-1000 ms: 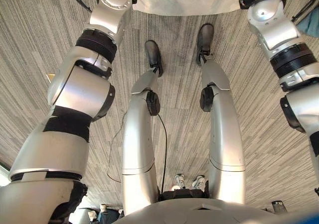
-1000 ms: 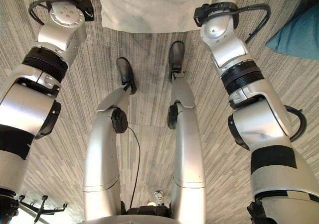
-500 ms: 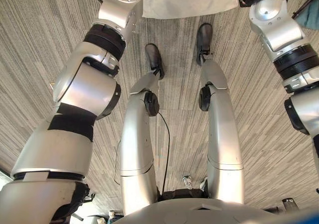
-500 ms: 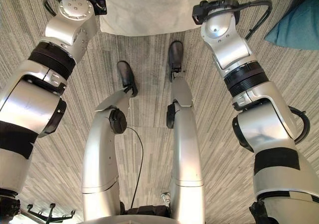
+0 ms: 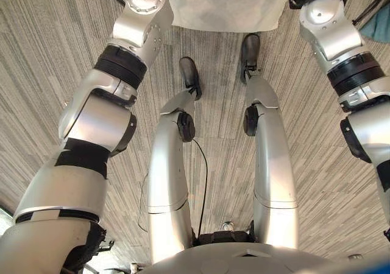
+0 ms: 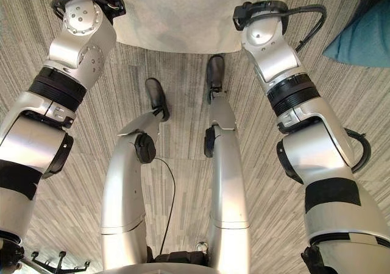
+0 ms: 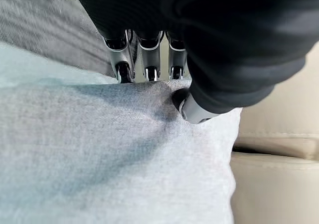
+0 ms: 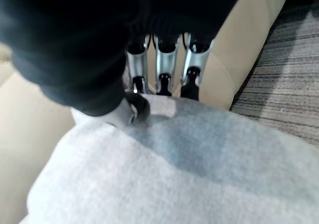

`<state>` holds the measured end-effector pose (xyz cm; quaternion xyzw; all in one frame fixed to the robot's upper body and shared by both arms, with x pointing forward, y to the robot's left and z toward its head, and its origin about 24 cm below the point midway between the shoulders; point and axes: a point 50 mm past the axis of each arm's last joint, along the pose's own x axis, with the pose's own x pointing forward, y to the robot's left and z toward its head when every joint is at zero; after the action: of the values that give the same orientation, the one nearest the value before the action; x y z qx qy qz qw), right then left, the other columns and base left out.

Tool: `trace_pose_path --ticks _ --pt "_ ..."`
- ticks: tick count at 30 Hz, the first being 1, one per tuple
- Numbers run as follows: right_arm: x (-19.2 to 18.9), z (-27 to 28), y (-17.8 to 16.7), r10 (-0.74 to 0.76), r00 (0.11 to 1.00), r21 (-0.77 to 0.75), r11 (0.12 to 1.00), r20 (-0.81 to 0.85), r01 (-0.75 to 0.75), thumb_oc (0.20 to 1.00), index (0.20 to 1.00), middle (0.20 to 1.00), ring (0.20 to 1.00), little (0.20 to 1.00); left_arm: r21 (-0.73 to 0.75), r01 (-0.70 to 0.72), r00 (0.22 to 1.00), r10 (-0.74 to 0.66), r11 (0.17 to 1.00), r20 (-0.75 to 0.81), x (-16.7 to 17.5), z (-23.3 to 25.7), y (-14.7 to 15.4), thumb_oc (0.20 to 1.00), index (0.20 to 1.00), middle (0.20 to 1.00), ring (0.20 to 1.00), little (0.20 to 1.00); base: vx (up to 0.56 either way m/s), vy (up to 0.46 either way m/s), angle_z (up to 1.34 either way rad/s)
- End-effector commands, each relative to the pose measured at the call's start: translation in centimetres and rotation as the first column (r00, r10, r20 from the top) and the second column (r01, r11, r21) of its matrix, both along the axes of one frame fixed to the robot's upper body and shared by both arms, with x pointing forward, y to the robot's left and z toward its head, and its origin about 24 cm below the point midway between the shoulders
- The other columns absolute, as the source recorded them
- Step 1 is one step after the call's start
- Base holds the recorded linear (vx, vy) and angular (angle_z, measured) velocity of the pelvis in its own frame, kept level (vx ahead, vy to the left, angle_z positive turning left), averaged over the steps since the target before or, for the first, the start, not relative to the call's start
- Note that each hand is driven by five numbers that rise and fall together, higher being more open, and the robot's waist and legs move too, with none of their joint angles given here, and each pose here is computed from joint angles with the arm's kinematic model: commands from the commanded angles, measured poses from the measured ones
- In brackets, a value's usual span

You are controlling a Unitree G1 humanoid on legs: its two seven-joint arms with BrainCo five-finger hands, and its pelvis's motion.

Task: Pick up all the scattered cushions and arrange them neatly on the sofa.

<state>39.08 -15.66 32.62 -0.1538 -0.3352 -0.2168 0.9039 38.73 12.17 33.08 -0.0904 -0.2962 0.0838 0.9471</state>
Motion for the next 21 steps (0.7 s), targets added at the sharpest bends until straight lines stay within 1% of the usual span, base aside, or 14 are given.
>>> trace_pose_path --ticks 1,2,3,4,8,11,12,15,17,21 --pt "-2.1 1.1 6.0 0.257 0.954 -0.056 0.966 0.154 -0.251 0.2 0.2 0.2 0.2 0.2 0.008 0.249 0.949 -0.246 0.968 0.199 -2.9 1.6 -6.3 0.2 0.2 0.2 0.2 0.2 0.01 -0.077 0.15" --pt "-2.3 0.9 5.8 0.256 0.953 -0.049 0.967 0.163 -0.251 0.2 0.2 0.2 0.2 0.2 0.018 0.263 0.942 -0.26 0.965 0.213 -3.3 1.5 -6.5 0.2 0.2 0.2 0.2 0.2 0.01 -0.063 0.1" --pt "-3.0 0.6 5.6 0.272 0.942 -0.063 0.962 0.197 -0.265 0.2 0.2 0.2 0.2 0.2 0.009 0.325 0.921 -0.319 0.946 0.225 -4.1 0.3 -7.4 0.2 0.2 0.2 0.2 0.2 0.01 -0.041 0.12" --pt "-3.1 0.1 5.4 0.274 0.94 -0.051 0.962 0.202 -0.269 0.2 0.2 0.2 0.2 0.2 -0.004 0.343 0.916 -0.334 0.939 0.221 -4.4 -0.3 -7.7 0.2 0.2 0.2 0.2 0.2 0.02 -0.037 0.06" --pt "-4.5 -1.4 5.4 0.318 0.913 -0.052 0.948 0.255 -0.315 0.2 0.2 0.2 0.2 0.2 -0.016 0.358 0.905 -0.343 0.934 0.251 -5.6 -2.0 -7.7 0.2 0.2 0.2 0.2 0.2 -0.03 -0.016 0.0" --pt "-5.3 -2.3 5.2 0.318 0.907 -0.055 0.947 0.276 -0.316 0.2 0.2 0.2 0.2 0.2 -0.046 0.358 0.901 -0.332 0.933 0.279 -6.4 -2.6 -7.2 0.2 0.2 0.2 0.2 0.2 -0.05 -0.045 0.01" --pt "-5.9 -2.6 5.0 0.317 0.898 -0.056 0.947 0.304 -0.316 0.2 0.2 0.2 0.2 0.2 -0.067 0.342 0.901 -0.307 0.937 0.306 -6.8 -2.8 -6.3 0.2 0.2 0.2 0.2 0.2 -0.06 -0.058 0.07" --pt "-6.8 -3.5 4.8 0.334 0.885 -0.052 0.941 0.324 -0.335 0.2 0.2 0.2 0.2 0.2 -0.086 0.327 0.9 -0.282 0.941 0.332 -7.5 -3.5 -5.2 0.2 0.2 0.2 0.2 0.2 -0.05 -0.049 0.05" --pt "-7.3 -4.3 4.6 0.34 0.883 -0.063 0.939 0.323 -0.339 0.2 0.2 0.2 0.2 0.2 -0.083 0.325 0.896 -0.279 0.942 0.345 -8.1 -4.1 -4.8 0.2 0.2 0.2 0.2 0.2 -0.06 -0.02 0.07" --pt "-9.0 -5.8 4.0 0.361 0.869 -0.078 0.931 0.339 -0.356 0.2 0.2 0.2 0.2 0.2 -0.064 0.275 0.9 -0.233 0.959 0.367 -9.3 -5.4 -3.3 0.2 0.2 0.2 0.2 0.2 0.0 0.025 0.11"
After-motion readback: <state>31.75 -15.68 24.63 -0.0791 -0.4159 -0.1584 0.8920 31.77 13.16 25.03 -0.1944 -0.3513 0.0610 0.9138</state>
